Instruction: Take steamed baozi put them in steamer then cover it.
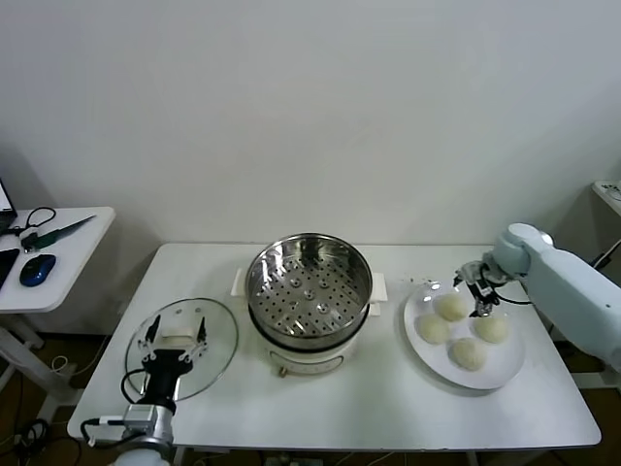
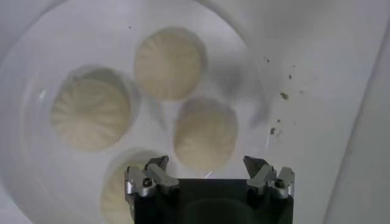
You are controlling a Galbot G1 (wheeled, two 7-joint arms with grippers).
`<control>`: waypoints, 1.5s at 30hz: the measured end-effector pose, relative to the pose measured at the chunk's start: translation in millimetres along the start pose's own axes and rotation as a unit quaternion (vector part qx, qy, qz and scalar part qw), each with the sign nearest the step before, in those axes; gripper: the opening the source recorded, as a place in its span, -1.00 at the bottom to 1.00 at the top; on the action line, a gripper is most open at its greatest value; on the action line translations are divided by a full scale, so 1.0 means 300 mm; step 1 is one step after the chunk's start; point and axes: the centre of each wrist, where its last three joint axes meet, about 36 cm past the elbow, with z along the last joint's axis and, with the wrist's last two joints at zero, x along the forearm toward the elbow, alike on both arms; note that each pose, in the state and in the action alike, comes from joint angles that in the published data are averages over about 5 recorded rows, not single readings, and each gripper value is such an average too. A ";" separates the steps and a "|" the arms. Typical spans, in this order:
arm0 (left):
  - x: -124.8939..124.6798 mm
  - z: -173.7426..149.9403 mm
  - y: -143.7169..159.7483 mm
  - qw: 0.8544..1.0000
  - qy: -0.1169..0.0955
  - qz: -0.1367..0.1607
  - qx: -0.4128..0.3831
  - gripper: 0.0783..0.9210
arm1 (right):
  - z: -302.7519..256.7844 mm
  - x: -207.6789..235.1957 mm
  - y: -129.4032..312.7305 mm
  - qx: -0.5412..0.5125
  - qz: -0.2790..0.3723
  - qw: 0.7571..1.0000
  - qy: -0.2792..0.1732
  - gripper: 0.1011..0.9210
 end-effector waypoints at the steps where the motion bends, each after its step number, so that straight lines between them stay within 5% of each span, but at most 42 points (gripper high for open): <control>1: -0.001 0.000 0.000 1.000 0.000 0.000 0.000 0.77 | -0.005 -0.008 -0.005 0.001 -0.002 1.000 0.001 0.76; 17: -0.008 0.007 -0.001 1.000 0.003 0.000 -0.003 0.77 | -0.038 -0.070 -0.048 0.006 -0.028 1.000 0.012 0.73; 31: -0.004 0.007 -0.002 1.000 0.004 0.000 -0.005 0.77 | -0.037 -0.055 -0.073 0.002 -0.030 1.000 0.009 0.35; 45: 0.009 0.008 0.005 1.000 0.005 -0.003 -0.007 0.77 | -0.069 0.181 -0.178 0.052 0.009 0.999 -0.009 0.36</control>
